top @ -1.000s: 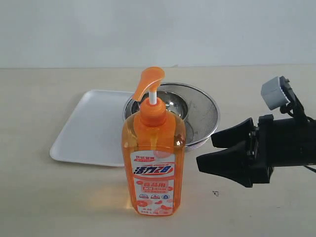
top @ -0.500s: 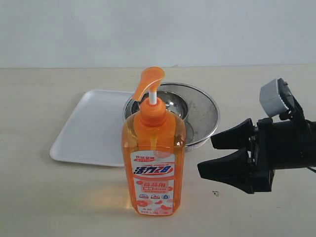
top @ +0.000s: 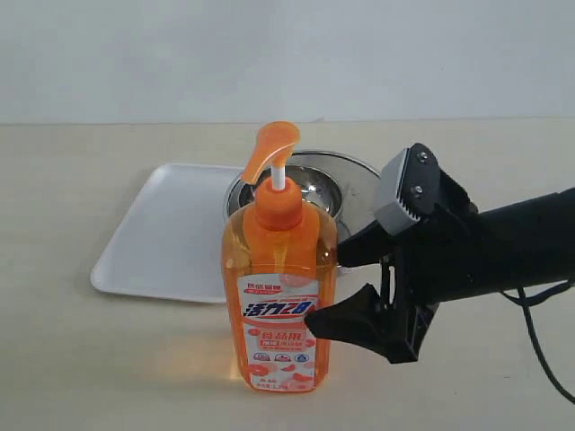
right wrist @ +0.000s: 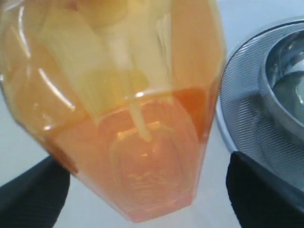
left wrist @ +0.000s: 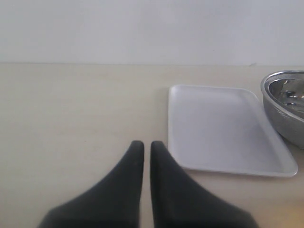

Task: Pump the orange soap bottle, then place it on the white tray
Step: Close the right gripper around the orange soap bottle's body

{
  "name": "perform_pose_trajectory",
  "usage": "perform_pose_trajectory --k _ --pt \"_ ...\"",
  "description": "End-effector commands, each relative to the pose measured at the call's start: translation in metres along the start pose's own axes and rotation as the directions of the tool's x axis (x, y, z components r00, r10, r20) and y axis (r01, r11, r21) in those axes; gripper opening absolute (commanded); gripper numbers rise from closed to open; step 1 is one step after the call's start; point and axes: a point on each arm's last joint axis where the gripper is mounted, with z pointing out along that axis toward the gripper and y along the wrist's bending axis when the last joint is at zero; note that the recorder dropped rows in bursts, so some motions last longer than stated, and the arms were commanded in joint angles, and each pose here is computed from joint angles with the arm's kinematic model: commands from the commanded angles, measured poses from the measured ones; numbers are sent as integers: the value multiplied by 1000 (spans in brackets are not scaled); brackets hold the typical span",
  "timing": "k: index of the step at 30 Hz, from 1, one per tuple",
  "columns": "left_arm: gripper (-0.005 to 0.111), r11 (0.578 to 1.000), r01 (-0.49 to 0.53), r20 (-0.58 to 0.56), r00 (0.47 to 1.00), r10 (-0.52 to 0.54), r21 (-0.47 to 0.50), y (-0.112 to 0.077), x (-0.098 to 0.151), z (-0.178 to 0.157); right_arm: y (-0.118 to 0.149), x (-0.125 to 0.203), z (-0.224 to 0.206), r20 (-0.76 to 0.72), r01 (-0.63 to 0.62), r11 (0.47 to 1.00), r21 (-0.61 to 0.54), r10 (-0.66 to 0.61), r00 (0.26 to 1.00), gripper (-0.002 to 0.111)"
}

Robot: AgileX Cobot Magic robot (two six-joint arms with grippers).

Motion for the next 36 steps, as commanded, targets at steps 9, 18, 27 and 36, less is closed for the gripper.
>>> perform_pose_trajectory --k 9,18,27,36 --pt "5 1000 -2 0 1000 2 -3 0 1 0 -10 -28 -1 61 87 996 18 -87 994 80" --pt "5 1000 -2 0 1000 2 -3 0 1 0 6 -29 -3 83 173 973 -155 -162 983 79" --pt "5 1000 -2 0 1000 2 -3 0 1 0 5 -29 -3 79 171 974 -147 -161 984 79" --pt "5 1000 -2 0 1000 2 -3 0 1 0 11 -33 6 78 169 977 -129 -160 984 79"
